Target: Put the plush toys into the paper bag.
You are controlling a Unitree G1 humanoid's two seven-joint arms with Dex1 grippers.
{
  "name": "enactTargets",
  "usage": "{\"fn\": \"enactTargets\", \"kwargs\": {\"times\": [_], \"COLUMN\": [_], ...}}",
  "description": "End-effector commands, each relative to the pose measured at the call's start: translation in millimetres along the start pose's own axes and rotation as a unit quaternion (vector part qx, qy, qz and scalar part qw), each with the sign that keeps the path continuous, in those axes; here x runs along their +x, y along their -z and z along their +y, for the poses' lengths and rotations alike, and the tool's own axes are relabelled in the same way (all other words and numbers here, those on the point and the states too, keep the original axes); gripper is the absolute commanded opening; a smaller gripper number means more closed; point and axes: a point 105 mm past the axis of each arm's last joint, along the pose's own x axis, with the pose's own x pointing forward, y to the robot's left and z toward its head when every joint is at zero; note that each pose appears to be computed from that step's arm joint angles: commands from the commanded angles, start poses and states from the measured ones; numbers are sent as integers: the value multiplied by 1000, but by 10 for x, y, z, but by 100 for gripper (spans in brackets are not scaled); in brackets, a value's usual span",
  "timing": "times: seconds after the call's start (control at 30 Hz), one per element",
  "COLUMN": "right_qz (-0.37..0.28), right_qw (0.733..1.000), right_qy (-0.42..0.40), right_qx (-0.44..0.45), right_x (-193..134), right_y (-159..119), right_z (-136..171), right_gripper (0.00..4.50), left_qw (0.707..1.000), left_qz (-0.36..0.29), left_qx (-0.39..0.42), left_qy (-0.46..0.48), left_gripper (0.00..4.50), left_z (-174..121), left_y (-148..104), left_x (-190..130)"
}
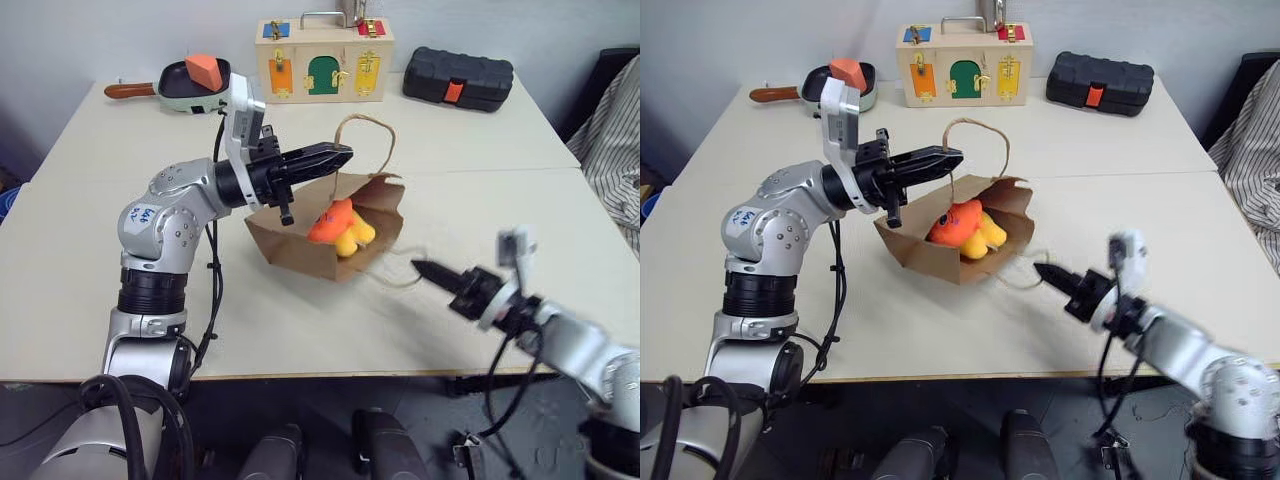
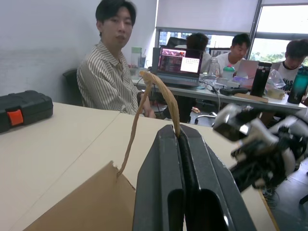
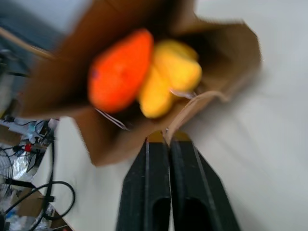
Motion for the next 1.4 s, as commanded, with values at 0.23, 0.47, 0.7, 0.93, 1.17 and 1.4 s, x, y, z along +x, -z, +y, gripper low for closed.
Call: {"fn": "enactTargets", "kwargs": {"times": [0.23, 0.47, 0.7, 0.93, 1.17, 1.4], "right_qz": [-59, -30, -38, -57, -51, 49], "right_qw": [978, 972, 961, 965, 957, 954], "right_qy": [-155, -76, -24, -78, -113, -77], "right_qx": [-128, -221, -273, -245, -262, -284], "right_x": [-45, 212, 255, 150, -281, -456], "right_y": [-758, -584, -511, -553, -637, -254], "right_z": [805, 590, 368, 492, 625, 343], "right_gripper": [2, 2, 2, 118, 263, 224], "left_qw": [997, 998, 998, 998, 998, 991], "left_qz": [-41, -28, -14, -17, 23, 106], "left_qx": [61, 31, 15, 15, 6, -7], "left_qy": [-30, -52, -66, -61, -66, -80], "left_gripper": [0, 0, 0, 148, 369, 450], "left_z": [151, 208, 196, 162, 44, -68], "left_y": [-263, -38, 68, -127, -292, 118], "left_x": [131, 89, -7, -176, -654, -937]}}
